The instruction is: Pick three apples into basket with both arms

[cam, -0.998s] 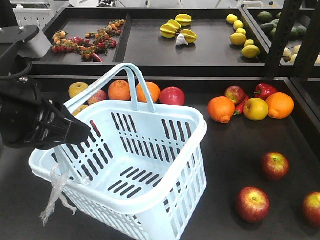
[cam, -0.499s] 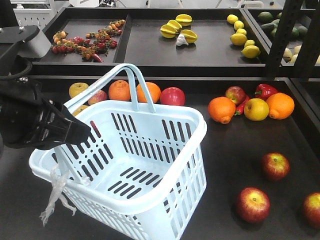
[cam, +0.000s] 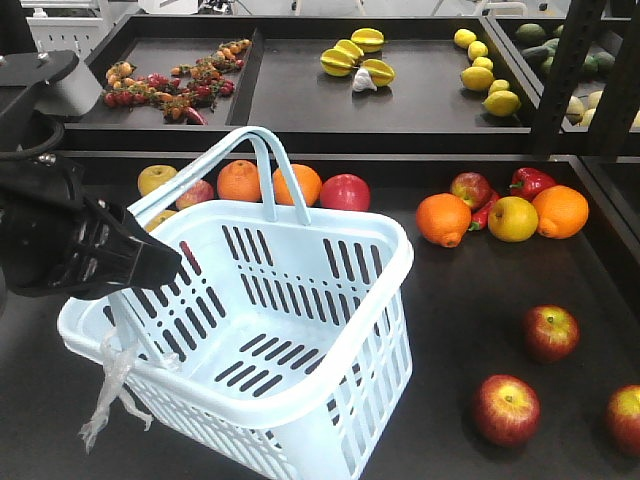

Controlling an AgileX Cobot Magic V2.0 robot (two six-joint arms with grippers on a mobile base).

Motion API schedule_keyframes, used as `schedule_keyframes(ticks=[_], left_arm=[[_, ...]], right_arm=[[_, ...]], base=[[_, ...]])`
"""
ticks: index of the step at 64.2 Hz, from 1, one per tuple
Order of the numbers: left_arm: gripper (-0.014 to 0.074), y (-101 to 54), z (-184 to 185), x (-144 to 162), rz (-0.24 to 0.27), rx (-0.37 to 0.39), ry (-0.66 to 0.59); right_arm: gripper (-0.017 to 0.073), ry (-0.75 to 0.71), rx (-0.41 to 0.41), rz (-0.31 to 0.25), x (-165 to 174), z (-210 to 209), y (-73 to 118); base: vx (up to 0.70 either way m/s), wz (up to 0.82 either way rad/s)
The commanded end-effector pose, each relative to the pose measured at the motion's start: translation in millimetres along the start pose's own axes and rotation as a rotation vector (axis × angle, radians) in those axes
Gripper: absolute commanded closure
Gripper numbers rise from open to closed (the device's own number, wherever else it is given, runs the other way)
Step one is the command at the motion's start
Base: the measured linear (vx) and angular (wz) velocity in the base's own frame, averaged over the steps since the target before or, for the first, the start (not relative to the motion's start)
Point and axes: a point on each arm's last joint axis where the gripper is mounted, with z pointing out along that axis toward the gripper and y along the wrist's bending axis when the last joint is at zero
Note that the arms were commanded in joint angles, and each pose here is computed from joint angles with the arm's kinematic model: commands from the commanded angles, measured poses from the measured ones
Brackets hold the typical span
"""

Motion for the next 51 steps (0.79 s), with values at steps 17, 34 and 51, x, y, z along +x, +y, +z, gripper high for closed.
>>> schedule_keyframes(ticks=[17, 34, 51], left_arm=[[0.0601, -7.7, -15.4, -12.0, -0.002, 0.041, -0.15], [0.0601, -8.0, -16.7, -20.3, 0.115, 0.031, -0.243], [0.0601, -2.5, 11.7, -36.7, 0.359, -0.019, -0.271]], right_arm=[[0.0561, -0.069, -0.011, -0.015, -2.4, 0.1, 0.7], [0.0561, -0.069, -0.011, -0.015, -2.4, 0.1, 0.7], [0.0561, -0.069, -0.011, -0.015, -2.4, 0.1, 0.7]], base=[[0.0, 0.0], [0.0, 0.0], [0.0, 0.0]])
